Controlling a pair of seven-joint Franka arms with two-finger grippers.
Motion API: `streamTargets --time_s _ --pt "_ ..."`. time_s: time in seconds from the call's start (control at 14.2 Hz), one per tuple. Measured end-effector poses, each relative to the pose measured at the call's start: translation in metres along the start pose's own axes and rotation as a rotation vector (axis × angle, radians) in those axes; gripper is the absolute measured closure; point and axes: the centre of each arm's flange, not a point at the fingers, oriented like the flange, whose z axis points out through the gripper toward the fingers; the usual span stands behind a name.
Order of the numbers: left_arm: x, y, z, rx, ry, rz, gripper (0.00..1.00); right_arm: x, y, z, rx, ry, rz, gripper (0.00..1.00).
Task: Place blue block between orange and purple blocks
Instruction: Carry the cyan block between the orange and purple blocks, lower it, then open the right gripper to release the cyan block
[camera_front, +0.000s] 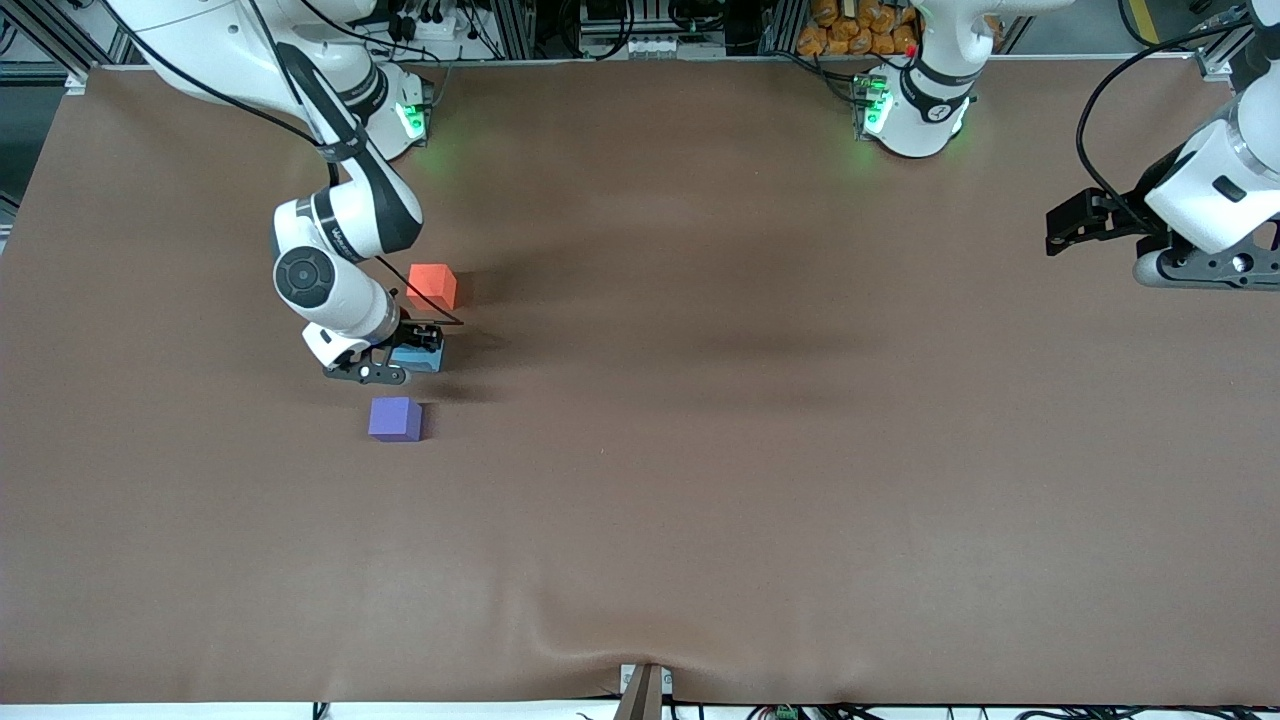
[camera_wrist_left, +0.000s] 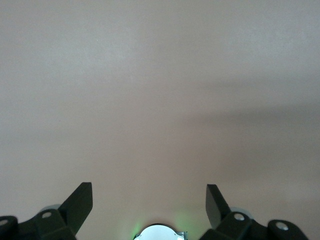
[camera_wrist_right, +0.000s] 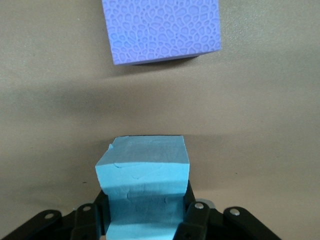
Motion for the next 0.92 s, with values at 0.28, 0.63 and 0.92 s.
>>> streamTargets --time_s 0.28,0.63,0.92 --pt "0.0 0.0 0.0 0.0 0.0 0.0 0.0 -0.001 0.001 0.002 -0.001 -0.004 0.002 0.44" --pt "0.0 0.0 0.0 0.0 0.0 0.0 0.0 0.002 0.002 -0.001 -0.003 -0.007 0.005 0.09" --pt "0.0 0.0 0.0 0.0 0.0 0.0 0.0 0.032 -0.005 -0.061 -0.048 -0.088 0.013 0.0"
